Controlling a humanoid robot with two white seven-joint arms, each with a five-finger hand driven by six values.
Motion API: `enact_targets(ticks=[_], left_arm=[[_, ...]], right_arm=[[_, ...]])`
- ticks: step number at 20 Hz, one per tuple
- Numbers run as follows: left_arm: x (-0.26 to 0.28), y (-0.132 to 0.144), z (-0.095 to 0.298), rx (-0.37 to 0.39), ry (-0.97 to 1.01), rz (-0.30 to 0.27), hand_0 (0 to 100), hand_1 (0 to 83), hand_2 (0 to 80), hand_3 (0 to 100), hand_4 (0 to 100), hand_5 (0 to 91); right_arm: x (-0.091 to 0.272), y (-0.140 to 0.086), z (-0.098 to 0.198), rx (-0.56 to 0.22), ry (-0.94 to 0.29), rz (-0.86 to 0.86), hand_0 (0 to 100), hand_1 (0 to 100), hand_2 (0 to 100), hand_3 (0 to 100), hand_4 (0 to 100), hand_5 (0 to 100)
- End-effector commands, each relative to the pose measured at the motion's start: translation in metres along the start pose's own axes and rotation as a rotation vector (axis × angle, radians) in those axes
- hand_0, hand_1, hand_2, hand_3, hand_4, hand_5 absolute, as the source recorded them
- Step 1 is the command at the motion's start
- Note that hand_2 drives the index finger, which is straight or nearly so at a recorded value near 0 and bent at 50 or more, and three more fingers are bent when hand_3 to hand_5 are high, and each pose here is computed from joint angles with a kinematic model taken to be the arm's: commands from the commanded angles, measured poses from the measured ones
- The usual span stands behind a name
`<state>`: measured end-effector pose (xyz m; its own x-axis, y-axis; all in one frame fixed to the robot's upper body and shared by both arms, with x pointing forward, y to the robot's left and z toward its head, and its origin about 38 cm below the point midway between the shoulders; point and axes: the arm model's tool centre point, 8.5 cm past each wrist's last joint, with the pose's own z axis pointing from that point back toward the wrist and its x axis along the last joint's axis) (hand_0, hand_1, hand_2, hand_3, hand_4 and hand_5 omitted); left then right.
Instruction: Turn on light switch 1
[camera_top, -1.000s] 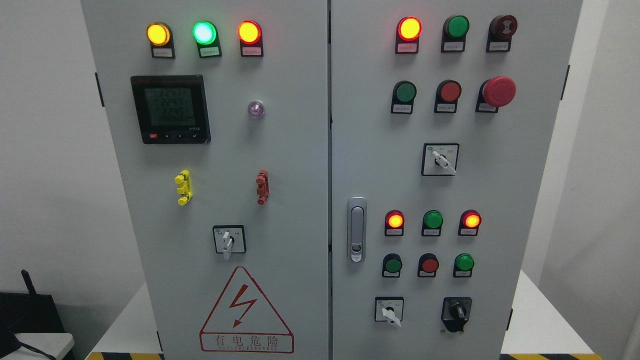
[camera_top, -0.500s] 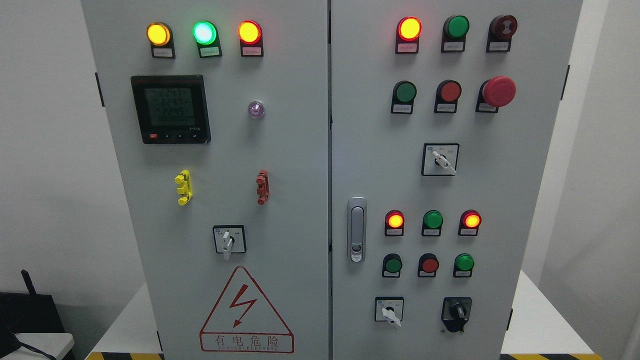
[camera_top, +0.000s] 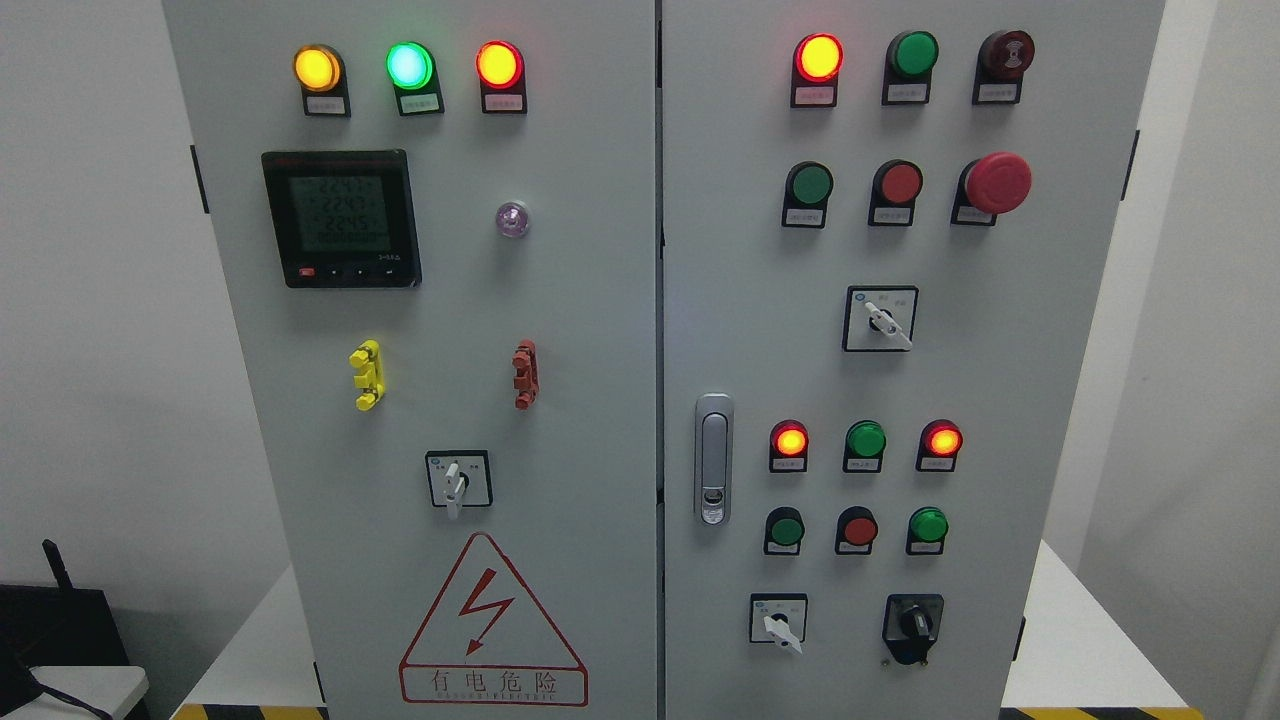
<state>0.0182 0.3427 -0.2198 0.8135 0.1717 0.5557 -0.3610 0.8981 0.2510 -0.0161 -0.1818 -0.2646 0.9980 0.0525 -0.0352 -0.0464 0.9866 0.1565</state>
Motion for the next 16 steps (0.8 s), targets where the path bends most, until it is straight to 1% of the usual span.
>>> enact_targets(ticks=[1,3,5,6,10,11,12,13,14,16], left_arm=[[0.133,0.048,-0.003,0.135,-0.396,0.11,48,2.5,0.0,7,15,0.0],[0.16,0.058,0.004,0.16,-0.477,0.105,49,2.3,0.0,8,16,0.0],[0.182,0.068,0.011,0.189,-0.548,0.118,49,2.1,0.0,10,19,0.0],[0.192,0.071,0.014,0.196,-0.58,0.122,50,1.7,0.0,12,21,0.0],[0.228,0.083,0.032,0.228,-0.699,0.133,51,0.0,0.5,15,23,0.0],[0.238,0.084,0.037,0.231,-0.732,0.132,51,0.0,1.5,17,24,0.0],[0.245,0.085,0.041,0.234,-0.761,0.132,51,0.0,2.7,21,28,0.0],[0.252,0.086,0.045,0.235,-0.796,0.132,52,0.0,2.9,22,29,0.0],[0.257,0.087,0.049,0.235,-0.83,0.131,52,0.0,4.2,27,34,2.4],[0.27,0.084,0.053,0.231,-0.881,0.132,53,0.0,6.6,30,38,3.0]], right_arm=[[0.0,0.0,0.0,0.001,-0.001,-0.018,12,39,0,0,0,0],[0.0,0.0,0.0,0.001,-0.001,-0.017,12,39,0,0,0,0],[0.0,0.0,0.0,0.001,-0.001,-0.017,12,39,0,0,0,0],[0.0,0.0,0.0,0.001,-0.001,-0.018,12,39,0,0,0,0],[0.0,0.0,0.0,0.001,-0.001,-0.018,12,39,0,0,0,0],[0.0,0.0,0.0,0.001,-0.001,-0.017,12,39,0,0,0,0],[0.0,0.0,0.0,0.001,-0.001,-0.018,12,39,0,0,0,0],[0.0,0.0,0.0,0.001,-0.001,-0.017,12,39,0,0,0,0],[0.0,0.0,0.0,0.001,-0.001,-0.017,12,39,0,0,0,0],[0.0,0.0,0.0,0.001,-0.001,-0.017,12,39,0,0,0,0]])
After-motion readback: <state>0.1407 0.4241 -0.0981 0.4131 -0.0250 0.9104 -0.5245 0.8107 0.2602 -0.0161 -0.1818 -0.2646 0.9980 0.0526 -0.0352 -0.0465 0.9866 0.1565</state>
